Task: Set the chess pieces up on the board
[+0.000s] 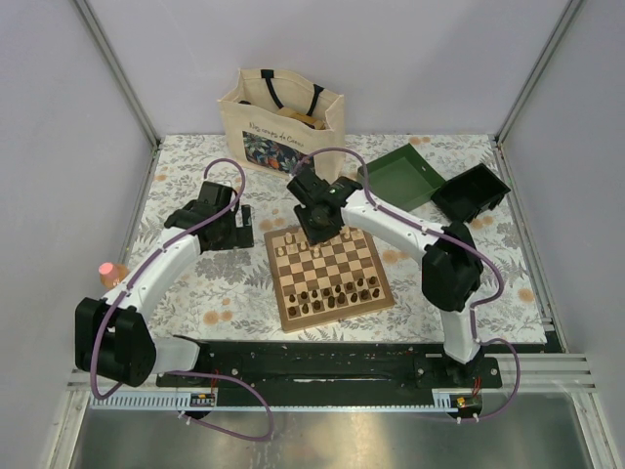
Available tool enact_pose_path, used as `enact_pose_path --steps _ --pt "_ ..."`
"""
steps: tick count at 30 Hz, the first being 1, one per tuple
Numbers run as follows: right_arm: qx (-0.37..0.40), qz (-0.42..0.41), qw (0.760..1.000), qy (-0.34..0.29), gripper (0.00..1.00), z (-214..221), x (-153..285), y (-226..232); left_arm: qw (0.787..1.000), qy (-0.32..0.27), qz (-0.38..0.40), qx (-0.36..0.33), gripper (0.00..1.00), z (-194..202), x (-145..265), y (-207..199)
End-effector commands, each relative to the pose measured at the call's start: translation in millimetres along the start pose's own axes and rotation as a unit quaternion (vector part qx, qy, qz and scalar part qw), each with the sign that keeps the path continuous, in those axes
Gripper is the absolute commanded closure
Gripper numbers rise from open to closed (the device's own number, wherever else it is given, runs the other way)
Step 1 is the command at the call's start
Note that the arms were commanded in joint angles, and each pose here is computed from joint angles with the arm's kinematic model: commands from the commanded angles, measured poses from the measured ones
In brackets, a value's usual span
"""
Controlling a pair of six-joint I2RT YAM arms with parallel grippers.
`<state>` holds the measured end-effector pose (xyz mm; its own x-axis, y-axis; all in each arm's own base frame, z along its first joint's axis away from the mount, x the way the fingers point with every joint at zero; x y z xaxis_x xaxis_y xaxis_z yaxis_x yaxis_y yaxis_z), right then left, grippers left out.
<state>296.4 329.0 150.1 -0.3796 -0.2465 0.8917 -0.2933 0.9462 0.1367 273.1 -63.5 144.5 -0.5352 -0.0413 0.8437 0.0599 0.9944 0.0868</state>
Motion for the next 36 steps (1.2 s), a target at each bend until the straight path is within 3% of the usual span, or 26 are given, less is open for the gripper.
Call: enact_pose_path --steps 1,9,13,20,30,36 --pt "-0.063 -0.017 0.995 -0.081 0.59 -29 41 -16 0.993 -0.061 0.100 -0.018 0.01 -16 15 -28" --pt "-0.152 -0.002 0.978 -0.143 0.59 -38 70 -79 0.971 -0.098 0.178 -0.130 0.01 -35 42 -113" --pt "-0.182 0.021 0.968 -0.169 0.59 -36 79 -104 0.968 -0.076 0.195 -0.141 0.06 -36 34 -138" --pt "-0.223 0.085 0.933 -0.271 0.60 -35 111 -142 0.968 -0.042 0.206 -0.140 0.18 -43 22 -185" --pt "-0.251 0.080 0.898 -0.352 0.61 -29 142 -158 0.970 -0.008 0.173 -0.169 0.32 -28 -7 -210" --pt "-0.245 0.076 0.897 -0.360 0.61 -28 144 -158 0.971 -0.003 0.167 -0.170 0.44 -29 -19 -218"
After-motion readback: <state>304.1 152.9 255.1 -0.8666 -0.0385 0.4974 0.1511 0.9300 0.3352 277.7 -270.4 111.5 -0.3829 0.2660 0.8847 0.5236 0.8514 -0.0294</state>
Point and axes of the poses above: each gripper's point midway between its finger pads, its own x axis back along the fingers, its own y axis along the line the jaws close on, z = x × y, the point moved 3 cm from there along x, back along the fingers, and after that the axes turned 11 degrees about -x, right-handed, at the moved point
